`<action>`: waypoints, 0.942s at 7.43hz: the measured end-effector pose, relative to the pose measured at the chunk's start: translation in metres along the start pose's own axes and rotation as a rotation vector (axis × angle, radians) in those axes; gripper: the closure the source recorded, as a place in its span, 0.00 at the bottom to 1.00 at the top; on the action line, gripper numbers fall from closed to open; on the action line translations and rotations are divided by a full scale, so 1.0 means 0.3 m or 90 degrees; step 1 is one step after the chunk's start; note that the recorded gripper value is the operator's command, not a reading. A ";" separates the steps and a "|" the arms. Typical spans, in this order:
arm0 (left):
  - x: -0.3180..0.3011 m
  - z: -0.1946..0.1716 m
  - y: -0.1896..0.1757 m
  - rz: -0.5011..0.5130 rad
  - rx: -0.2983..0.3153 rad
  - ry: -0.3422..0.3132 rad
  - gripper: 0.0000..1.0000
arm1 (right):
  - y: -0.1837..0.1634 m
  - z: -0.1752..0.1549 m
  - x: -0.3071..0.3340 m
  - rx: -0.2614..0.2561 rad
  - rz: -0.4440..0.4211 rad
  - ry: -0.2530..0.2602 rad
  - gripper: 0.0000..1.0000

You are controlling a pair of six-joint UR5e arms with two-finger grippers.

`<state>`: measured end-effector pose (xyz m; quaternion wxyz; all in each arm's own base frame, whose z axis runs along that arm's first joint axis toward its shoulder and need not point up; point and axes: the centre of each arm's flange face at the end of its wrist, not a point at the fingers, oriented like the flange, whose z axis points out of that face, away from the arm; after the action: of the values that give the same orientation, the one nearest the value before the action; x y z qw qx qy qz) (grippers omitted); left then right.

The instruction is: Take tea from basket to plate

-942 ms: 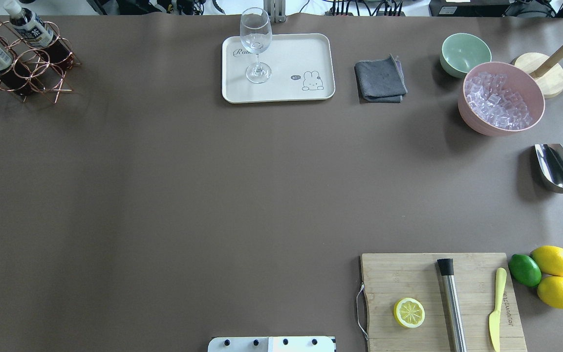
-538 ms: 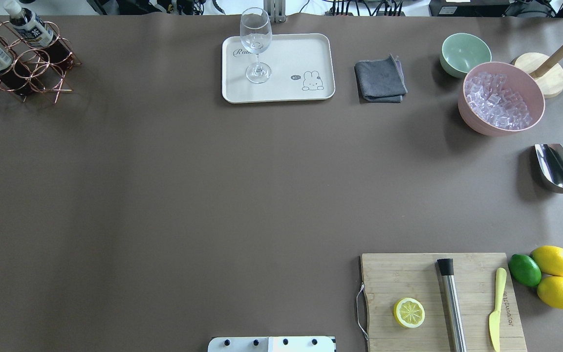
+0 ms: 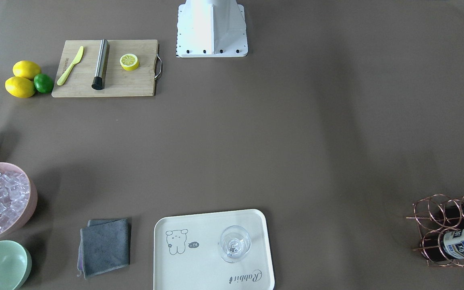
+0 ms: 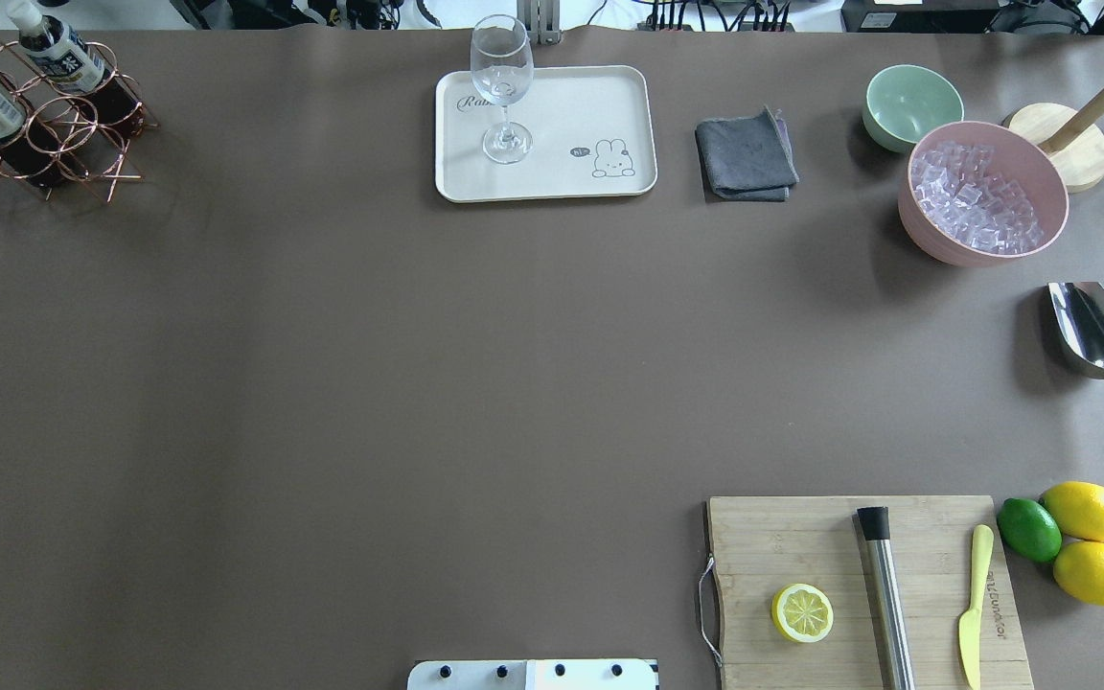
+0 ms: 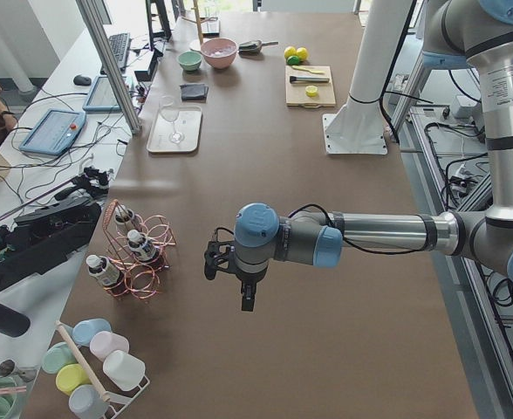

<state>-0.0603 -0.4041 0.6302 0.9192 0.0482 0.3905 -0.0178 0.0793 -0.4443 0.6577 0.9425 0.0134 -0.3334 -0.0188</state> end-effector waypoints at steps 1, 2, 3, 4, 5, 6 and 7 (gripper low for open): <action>-0.001 0.001 0.000 0.000 0.000 0.000 0.02 | 0.000 0.000 0.000 0.000 0.000 0.000 0.00; -0.003 0.003 0.001 -0.001 -0.001 -0.001 0.02 | 0.000 0.001 0.000 0.000 0.000 0.000 0.00; -0.004 0.004 0.001 -0.002 -0.002 -0.001 0.02 | -0.001 0.000 -0.001 0.000 -0.001 0.000 0.00; -0.004 0.004 0.001 -0.002 -0.002 -0.001 0.02 | -0.001 -0.004 -0.004 0.002 -0.002 0.000 0.00; -0.005 0.005 0.001 -0.002 -0.002 -0.001 0.02 | -0.002 -0.006 -0.005 0.003 -0.002 0.000 0.00; -0.006 0.005 0.002 -0.002 -0.002 -0.001 0.02 | -0.002 -0.008 -0.006 0.003 -0.003 0.000 0.00; -0.008 0.007 0.003 -0.003 -0.003 -0.001 0.02 | -0.002 -0.014 -0.011 0.005 -0.004 0.001 0.00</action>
<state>-0.0604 -0.4035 0.6334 0.9196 0.0448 0.3897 -0.0193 0.0793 -0.4448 0.6525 0.9425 0.0184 -0.3329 -0.0206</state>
